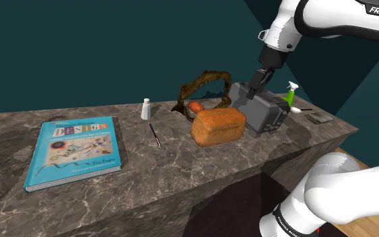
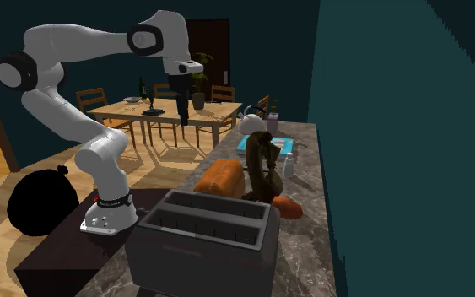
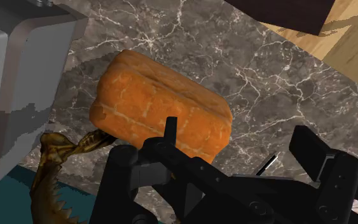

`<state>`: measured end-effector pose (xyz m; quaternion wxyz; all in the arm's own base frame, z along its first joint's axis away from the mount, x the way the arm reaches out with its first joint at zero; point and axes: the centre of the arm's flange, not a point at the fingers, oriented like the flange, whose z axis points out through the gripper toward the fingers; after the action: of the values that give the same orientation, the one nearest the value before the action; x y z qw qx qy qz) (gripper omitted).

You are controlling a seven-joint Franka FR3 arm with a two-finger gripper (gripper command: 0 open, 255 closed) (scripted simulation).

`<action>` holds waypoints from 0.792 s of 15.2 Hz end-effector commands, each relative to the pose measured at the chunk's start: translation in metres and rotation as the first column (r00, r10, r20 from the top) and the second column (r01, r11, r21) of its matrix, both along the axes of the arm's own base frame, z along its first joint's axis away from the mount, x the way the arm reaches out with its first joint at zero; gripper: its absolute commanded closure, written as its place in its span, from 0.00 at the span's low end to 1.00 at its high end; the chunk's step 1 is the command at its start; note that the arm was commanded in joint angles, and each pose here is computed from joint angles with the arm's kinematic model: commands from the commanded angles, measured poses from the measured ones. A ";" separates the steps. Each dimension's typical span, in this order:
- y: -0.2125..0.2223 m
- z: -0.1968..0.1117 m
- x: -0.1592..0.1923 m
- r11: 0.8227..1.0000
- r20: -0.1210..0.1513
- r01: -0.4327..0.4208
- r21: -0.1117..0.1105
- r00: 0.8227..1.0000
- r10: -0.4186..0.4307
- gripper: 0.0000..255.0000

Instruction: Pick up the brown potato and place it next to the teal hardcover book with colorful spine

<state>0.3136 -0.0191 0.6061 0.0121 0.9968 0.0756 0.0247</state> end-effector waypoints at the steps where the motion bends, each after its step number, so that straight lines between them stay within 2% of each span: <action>1: 0.000 0.000 0.000 1.000 0.000 0.000 0.000 1.000 0.000 0.00; 12: -0.020 -0.084 0.113 0.989 0.027 0.145 -0.013 0.989 -0.145 0.00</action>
<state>0.4183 -0.0375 0.5295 0.0211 0.9991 0.0099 0.0344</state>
